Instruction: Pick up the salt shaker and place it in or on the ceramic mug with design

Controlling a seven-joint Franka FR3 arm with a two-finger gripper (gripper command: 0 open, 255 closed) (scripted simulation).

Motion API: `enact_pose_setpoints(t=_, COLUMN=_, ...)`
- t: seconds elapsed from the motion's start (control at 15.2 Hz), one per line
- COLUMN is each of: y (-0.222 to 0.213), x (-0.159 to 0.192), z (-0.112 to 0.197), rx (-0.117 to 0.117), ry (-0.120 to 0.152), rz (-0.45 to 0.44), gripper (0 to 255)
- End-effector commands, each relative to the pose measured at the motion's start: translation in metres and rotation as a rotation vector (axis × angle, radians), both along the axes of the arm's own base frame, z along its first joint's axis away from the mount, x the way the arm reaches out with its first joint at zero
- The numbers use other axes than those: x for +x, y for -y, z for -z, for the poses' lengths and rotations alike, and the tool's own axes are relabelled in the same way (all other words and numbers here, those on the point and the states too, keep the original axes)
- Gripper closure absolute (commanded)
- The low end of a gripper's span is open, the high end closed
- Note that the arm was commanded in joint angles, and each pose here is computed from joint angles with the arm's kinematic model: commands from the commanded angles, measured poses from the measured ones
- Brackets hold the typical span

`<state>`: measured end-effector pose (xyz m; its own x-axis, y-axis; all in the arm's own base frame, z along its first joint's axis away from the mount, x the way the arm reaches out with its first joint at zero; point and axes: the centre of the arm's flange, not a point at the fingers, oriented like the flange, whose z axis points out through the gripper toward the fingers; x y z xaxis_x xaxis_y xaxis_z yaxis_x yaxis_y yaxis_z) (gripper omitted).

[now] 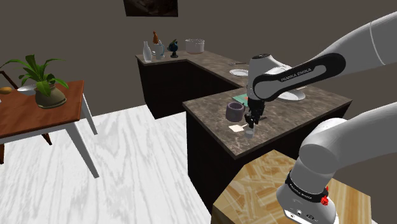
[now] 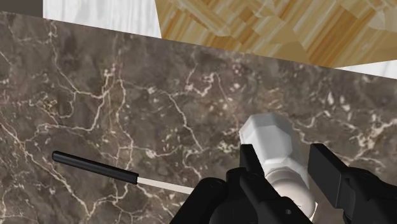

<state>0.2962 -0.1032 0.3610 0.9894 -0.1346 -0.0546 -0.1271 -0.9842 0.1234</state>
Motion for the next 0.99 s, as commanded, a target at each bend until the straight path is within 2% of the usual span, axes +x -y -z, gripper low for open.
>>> enact_pose_setpoints(t=0.0, y=0.0, x=0.0, z=0.0, rx=0.0, ry=-0.001, rz=0.0, gripper=255)
enact_pose_setpoints(t=0.92, y=0.0, x=0.0, z=-0.068, rx=0.0, ry=-0.001, rz=0.0, gripper=255)
